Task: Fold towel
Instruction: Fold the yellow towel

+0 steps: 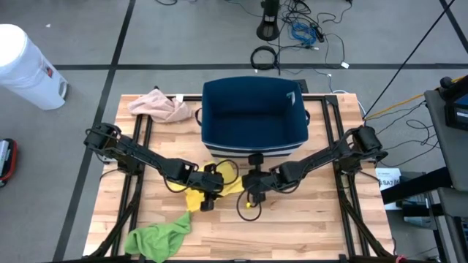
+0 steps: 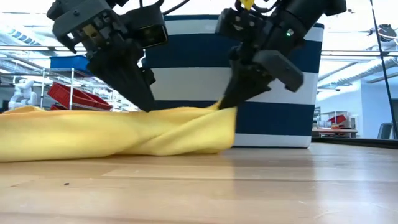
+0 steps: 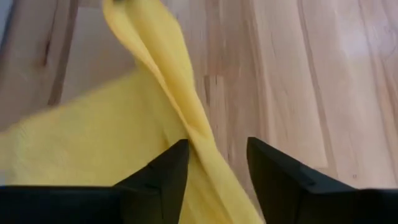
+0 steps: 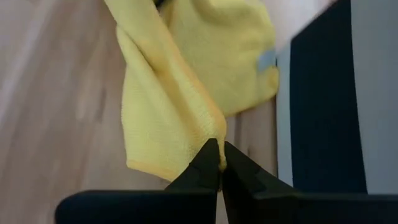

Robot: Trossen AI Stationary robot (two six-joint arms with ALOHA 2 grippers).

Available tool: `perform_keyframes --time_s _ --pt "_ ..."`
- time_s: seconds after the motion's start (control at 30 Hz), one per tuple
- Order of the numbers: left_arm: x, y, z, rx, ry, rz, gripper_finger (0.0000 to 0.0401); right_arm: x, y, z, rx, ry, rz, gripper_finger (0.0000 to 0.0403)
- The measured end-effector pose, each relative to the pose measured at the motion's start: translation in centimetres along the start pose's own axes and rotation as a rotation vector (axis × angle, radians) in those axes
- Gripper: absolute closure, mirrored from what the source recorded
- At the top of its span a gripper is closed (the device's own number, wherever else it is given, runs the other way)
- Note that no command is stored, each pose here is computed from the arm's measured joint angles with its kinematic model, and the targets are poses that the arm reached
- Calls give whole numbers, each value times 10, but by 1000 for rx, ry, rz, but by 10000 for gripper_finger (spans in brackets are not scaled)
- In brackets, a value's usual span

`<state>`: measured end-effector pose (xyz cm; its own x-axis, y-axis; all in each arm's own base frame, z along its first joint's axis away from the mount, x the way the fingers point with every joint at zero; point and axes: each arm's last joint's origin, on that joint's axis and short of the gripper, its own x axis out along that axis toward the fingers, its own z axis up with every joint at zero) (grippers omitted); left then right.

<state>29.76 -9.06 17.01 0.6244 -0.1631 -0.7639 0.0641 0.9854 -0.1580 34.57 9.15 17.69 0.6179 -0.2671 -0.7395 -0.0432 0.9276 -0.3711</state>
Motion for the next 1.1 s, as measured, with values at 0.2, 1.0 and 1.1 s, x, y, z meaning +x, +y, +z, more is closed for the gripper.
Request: perform_keyframes --time_s 0.2,1.0,1.1 --pt "0 -1 -1 -26 19 -38 218 -7 -4 -6 -6 68 -45 403" --pt "6 -73 -29 103 17 -139 218 -17 -10 -3 20 42 -48 403" --pt "16 -79 -38 127 35 -113 218 -17 -9 -2 22 37 -47 403"
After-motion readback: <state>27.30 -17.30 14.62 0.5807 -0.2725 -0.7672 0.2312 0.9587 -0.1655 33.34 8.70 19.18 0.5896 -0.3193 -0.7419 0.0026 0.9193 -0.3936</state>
